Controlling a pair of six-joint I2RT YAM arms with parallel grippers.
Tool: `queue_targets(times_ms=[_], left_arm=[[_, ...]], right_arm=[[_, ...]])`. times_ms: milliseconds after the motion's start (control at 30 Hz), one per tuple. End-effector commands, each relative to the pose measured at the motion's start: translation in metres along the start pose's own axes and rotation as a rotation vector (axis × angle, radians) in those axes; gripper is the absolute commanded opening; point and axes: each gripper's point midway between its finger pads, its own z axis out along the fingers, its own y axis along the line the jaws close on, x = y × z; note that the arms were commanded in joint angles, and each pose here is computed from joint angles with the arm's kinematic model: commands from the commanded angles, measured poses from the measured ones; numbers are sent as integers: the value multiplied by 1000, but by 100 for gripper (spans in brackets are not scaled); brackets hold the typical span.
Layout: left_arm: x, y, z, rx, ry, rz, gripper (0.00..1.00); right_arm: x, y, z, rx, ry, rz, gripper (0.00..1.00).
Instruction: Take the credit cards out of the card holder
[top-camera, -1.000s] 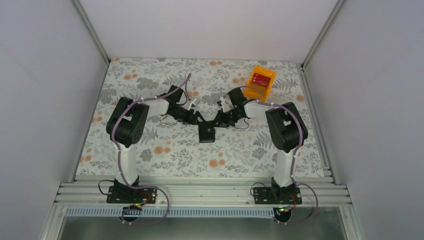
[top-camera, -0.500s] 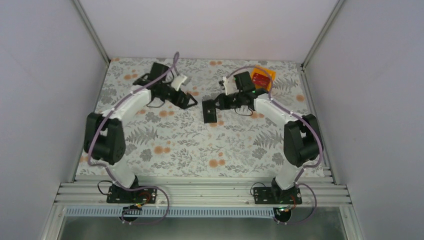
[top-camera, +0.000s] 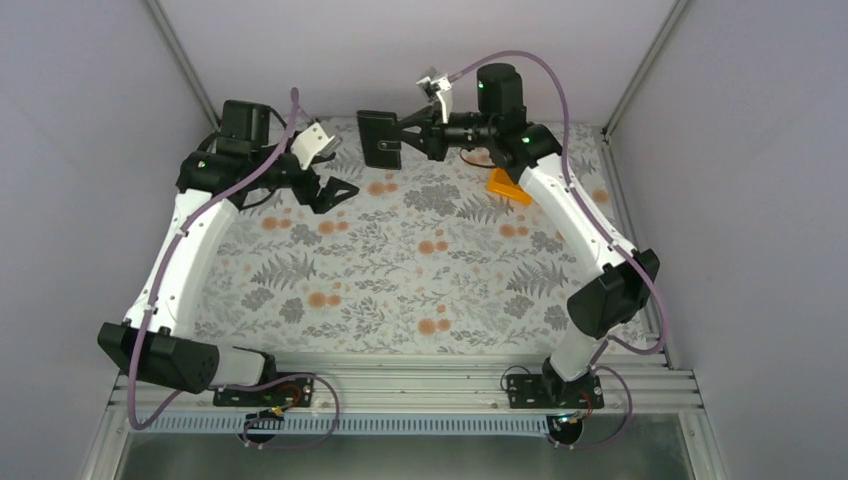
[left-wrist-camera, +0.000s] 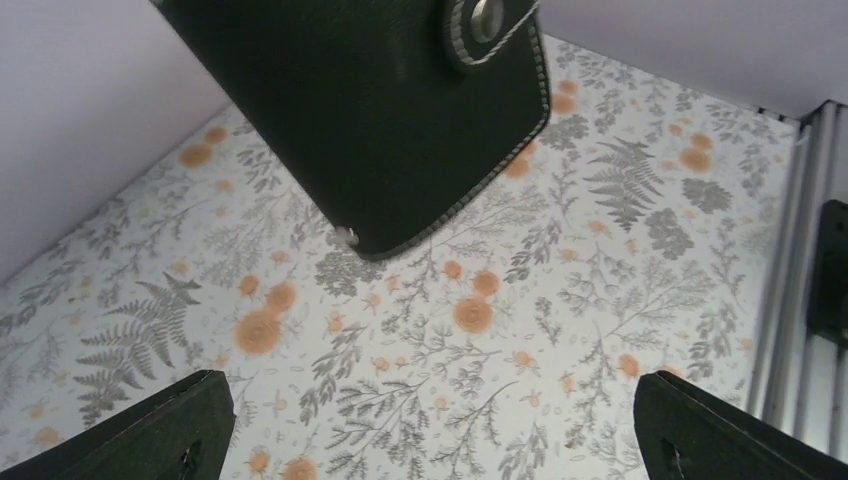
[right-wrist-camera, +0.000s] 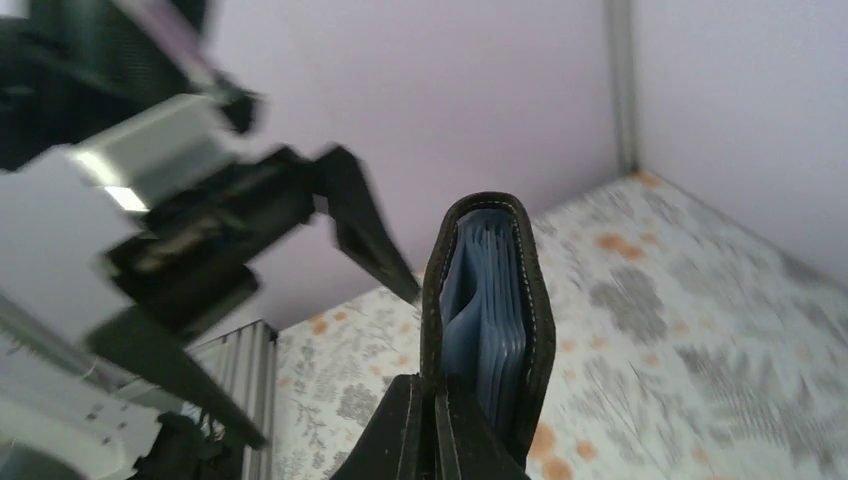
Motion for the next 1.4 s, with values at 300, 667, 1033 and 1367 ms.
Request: queue_targets(times_ms=[300, 667, 1033, 1367], left_arm=[[-22, -76, -39, 273, -222, -118, 100], [-24, -91, -57, 262, -260, -80, 19], [-19, -24, -66, -63, -302, -351, 2], [-5, -7, -64, -126, -305, -467, 2]], right_arm=[[-7, 126, -4, -407, -42, -343, 4], [0, 128, 3, -413, -31, -360, 4], [-37, 11, 2, 357, -93, -123, 52], [-18, 82, 60, 410, -104, -289, 49]])
